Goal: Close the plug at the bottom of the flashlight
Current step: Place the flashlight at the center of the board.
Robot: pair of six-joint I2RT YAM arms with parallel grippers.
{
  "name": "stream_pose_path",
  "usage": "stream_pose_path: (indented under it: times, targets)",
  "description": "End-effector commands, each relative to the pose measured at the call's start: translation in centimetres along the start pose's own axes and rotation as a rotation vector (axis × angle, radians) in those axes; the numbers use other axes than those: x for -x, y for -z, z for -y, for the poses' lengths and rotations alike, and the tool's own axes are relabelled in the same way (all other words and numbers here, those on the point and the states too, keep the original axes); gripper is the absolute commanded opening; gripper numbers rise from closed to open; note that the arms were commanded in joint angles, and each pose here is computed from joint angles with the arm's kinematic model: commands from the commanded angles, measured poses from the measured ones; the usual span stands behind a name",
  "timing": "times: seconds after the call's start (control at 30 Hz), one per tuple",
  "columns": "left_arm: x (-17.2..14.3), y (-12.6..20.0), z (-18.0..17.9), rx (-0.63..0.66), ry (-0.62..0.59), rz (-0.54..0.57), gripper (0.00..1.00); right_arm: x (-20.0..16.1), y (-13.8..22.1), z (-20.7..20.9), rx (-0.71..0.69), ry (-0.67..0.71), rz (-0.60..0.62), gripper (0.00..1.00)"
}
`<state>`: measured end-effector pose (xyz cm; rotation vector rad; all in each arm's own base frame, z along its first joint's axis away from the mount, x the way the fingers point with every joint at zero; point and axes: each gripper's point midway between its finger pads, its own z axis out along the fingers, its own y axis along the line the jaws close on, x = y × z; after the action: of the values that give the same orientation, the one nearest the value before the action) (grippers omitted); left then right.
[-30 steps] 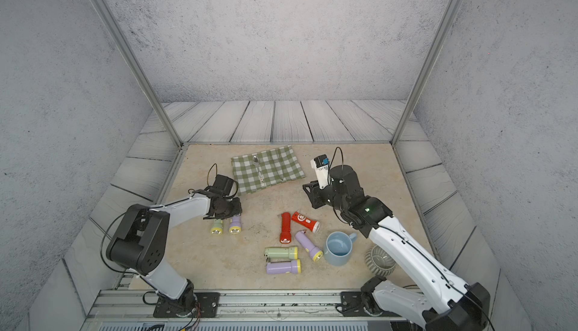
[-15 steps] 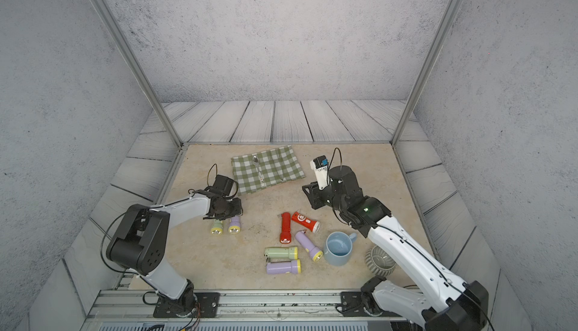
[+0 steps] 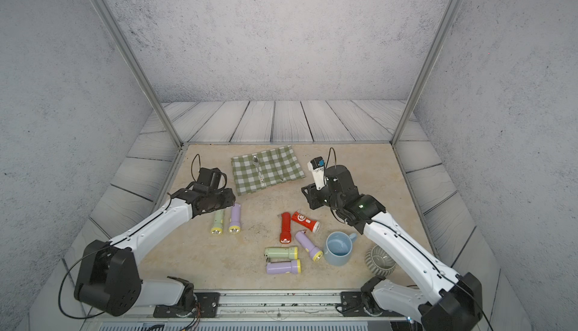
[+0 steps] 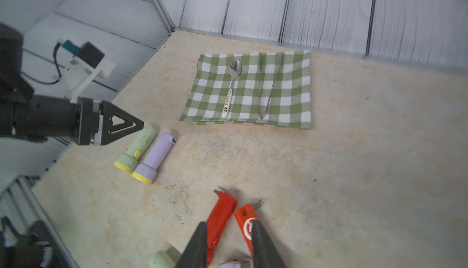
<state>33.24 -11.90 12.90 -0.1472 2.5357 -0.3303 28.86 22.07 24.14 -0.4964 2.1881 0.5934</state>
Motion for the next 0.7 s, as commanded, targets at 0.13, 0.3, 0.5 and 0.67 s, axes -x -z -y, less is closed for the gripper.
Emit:
stream_pose_path:
  times: [0.13,0.3,0.5,0.67]
  targets:
    - [-2.9,-0.1,8.5,-0.234,-0.076,-0.067,0.47,-6.2,-2.9,2.4,-0.096,-0.080,-0.233,0.10]
    - [-5.4,-2.1,12.3,-0.280,-0.134,-0.149,0.47,-7.5,-2.8,3.4,-0.139,-0.093,-0.232,0.11]
    - [-7.8,-4.2,16.4,-0.309,-0.197,-0.211,0.47,-7.7,-2.3,4.1,-0.180,-0.076,-0.241,0.30]
    - [-9.3,-5.3,18.4,-0.318,-0.233,-0.251,0.47,-8.0,-2.1,4.5,-0.197,-0.073,-0.235,0.48]
